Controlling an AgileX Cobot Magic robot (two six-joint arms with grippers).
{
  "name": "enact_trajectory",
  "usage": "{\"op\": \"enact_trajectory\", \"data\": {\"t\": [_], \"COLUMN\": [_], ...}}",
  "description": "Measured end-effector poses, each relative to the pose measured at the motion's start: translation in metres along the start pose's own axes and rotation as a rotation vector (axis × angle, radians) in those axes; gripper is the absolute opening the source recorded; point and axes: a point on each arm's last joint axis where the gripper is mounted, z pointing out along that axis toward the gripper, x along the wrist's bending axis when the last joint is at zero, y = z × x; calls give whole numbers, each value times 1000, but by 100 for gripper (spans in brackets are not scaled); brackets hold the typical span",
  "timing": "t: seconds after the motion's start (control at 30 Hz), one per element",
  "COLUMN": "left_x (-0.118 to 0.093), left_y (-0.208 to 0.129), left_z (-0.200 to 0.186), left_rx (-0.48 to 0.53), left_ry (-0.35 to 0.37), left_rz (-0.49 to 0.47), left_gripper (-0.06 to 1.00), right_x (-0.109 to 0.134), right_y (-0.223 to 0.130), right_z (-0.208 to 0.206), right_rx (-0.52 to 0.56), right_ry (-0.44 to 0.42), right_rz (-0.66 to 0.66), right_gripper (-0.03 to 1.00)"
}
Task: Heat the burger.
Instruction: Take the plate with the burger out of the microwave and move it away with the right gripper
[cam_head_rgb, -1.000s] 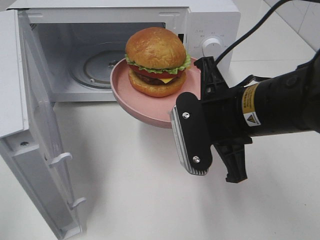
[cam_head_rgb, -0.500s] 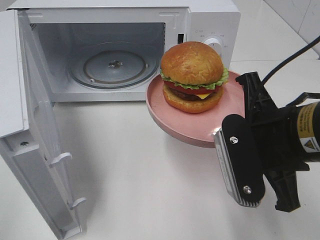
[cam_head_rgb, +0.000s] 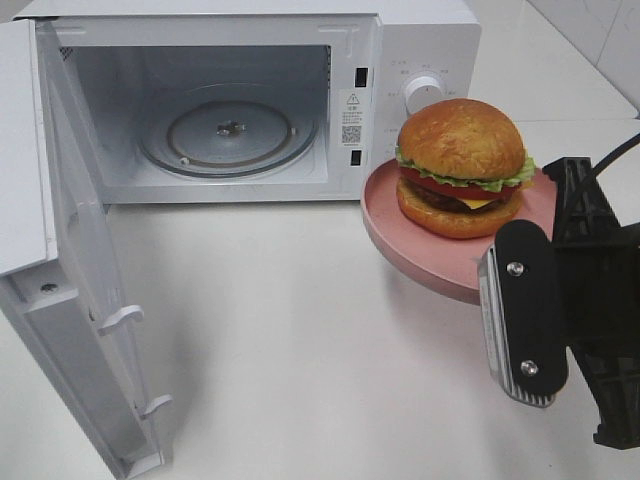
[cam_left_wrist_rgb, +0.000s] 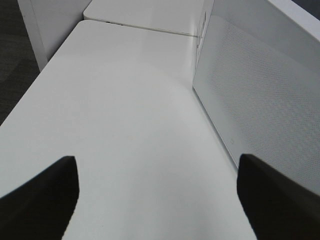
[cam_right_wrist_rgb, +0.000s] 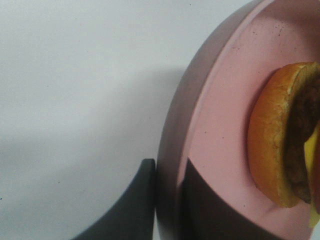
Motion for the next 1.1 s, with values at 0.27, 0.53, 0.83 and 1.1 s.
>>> {"op": "enact_trajectory", "data": {"t": [0.27, 0.53, 0.83, 1.1], "left_x": [0, 0, 0, 0], "left_y": [0, 0, 0, 0], "left_z": [0, 0, 0, 0], "left_rx": [0, 0, 0, 0], "left_ry": [0, 0, 0, 0], "left_rz": [0, 0, 0, 0], "left_gripper": [81, 81, 81, 81], "right_x": [-3, -4, -1, 2], "right_y": [-6, -18, -27, -37], "right_z": [0, -2, -4, -8], "right_rx": [57, 192, 296, 408], "right_ry": [-39, -73, -75, -90], "right_rz": [109, 253, 374, 514], "right_gripper": [7, 7, 7, 7]}}
